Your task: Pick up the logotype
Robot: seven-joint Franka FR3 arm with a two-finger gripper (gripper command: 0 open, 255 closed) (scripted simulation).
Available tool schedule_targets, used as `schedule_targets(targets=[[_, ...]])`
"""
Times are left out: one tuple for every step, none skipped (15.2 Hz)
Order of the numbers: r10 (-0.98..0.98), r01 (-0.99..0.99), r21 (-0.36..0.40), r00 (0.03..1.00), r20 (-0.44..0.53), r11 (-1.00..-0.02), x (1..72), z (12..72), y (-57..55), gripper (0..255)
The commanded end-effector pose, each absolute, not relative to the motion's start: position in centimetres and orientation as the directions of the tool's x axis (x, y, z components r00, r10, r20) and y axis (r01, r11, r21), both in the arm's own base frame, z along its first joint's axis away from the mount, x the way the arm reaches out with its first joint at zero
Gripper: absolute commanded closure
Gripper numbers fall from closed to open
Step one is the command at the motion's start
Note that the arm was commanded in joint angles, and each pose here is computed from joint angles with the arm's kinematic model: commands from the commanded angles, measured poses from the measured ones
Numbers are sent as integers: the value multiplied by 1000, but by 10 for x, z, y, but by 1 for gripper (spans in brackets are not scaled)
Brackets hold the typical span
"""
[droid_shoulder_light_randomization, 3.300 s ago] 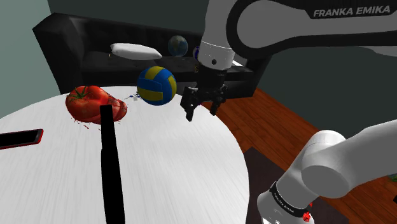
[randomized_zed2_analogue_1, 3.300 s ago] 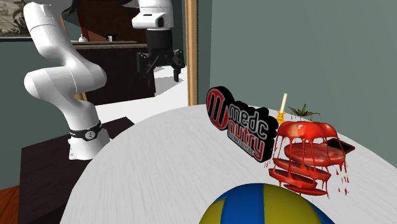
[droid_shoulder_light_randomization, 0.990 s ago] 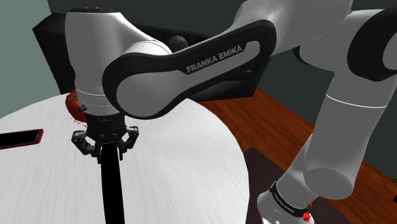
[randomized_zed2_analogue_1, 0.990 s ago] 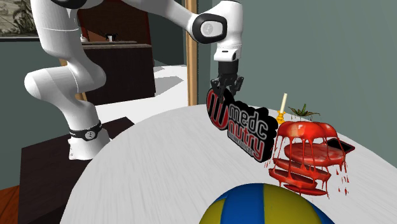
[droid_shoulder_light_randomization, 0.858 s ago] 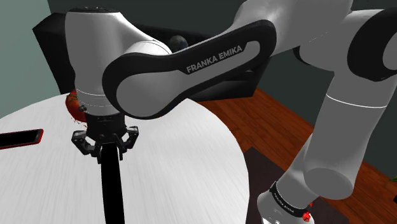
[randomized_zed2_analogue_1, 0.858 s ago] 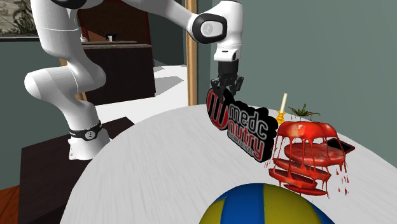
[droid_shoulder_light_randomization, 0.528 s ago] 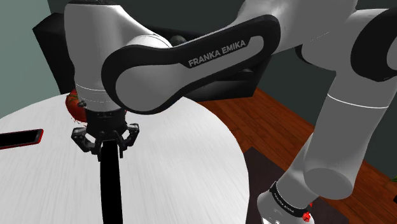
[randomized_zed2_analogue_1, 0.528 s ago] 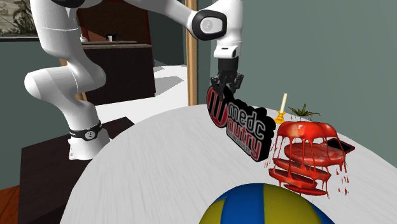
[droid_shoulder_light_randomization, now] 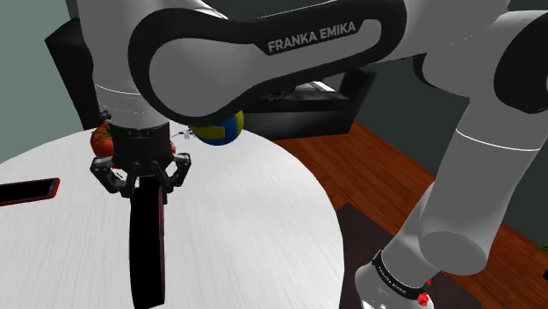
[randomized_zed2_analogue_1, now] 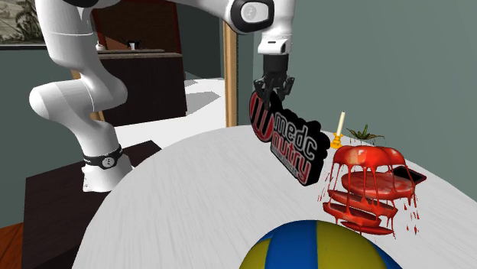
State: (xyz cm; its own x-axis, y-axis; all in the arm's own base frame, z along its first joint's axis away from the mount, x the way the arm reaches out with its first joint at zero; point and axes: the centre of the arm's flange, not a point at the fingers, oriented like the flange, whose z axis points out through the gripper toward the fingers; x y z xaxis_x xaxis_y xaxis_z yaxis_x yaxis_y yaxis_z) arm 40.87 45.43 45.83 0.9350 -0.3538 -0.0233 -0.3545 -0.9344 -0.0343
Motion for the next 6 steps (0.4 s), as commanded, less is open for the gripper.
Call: schedule_targets(targets=[[-353, -354, -37, 935, -21, -934, 408, 471, 454, 255], [-353, -354, -37, 935, -21, -934, 408, 476, 454, 255], [-353, -354, -37, 935, -21, -934, 408, 481, 454, 255], [-353, -354, -37, 935, -21, -934, 408, 487, 454, 255], [-353, -354, -37, 935, -21, -934, 408, 488, 454, 255], [-353, -354, -37, 935, -21, -934, 408, 488, 454, 255]])
